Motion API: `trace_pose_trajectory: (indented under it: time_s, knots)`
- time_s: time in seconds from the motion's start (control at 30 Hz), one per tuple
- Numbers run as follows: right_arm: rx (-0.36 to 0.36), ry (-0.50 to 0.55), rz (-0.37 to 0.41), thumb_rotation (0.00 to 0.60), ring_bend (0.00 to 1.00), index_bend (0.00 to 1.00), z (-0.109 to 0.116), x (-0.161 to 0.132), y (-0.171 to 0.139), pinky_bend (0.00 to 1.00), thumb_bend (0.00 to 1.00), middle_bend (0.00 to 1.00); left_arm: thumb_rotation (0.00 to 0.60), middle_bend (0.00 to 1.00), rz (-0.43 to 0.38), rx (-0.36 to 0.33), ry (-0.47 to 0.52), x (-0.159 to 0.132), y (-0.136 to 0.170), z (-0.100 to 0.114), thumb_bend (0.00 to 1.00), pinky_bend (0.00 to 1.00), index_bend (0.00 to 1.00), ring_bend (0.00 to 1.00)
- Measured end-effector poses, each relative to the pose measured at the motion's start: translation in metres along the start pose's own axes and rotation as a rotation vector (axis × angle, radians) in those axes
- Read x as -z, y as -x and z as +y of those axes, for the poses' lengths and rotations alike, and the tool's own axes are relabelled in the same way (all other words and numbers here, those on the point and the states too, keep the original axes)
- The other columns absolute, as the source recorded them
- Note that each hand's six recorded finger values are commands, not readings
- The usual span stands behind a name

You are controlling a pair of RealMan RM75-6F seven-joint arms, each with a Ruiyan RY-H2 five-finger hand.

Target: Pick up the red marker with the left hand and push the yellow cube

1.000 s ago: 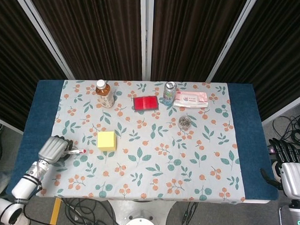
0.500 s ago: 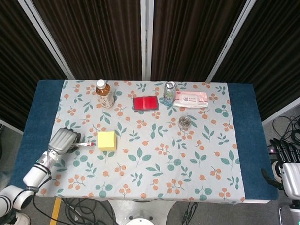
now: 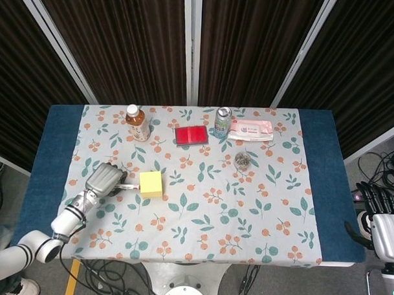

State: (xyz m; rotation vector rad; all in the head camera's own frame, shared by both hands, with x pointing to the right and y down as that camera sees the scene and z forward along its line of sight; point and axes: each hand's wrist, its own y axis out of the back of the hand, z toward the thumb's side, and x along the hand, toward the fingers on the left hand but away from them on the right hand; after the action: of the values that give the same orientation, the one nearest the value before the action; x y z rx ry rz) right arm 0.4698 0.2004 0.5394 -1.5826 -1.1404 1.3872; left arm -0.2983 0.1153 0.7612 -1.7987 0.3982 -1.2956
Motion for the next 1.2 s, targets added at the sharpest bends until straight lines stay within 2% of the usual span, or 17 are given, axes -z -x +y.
trace_pose_trajectory:
  time_s: [0.63,0.83,1.0,1.2]
  knots:
    - [-0.002,0.003,-0.004,0.600,0.00,0.00,0.000,0.005,0.000,0.00,0.20,0.07,0.600,0.74,-0.061,0.003,-0.017,-0.052,-0.050,0.022,0.46,0.51,0.68,0.51]
    - [-0.001,0.005,-0.006,0.600,0.00,0.00,0.001,0.006,0.001,0.00,0.20,0.07,0.600,0.74,-0.068,-0.004,0.004,-0.064,-0.064,0.031,0.46,0.51,0.68,0.51]
    - [0.004,0.005,-0.006,0.600,0.00,0.00,0.003,0.007,0.000,0.00,0.20,0.07,0.600,0.74,-0.045,0.013,0.001,-0.061,-0.071,0.030,0.46,0.51,0.68,0.51]
    - [0.002,0.008,0.002,0.600,0.00,0.00,0.002,0.005,0.001,0.00,0.20,0.07,0.600,0.74,-0.005,0.021,-0.010,-0.043,-0.065,0.029,0.46,0.51,0.68,0.51]
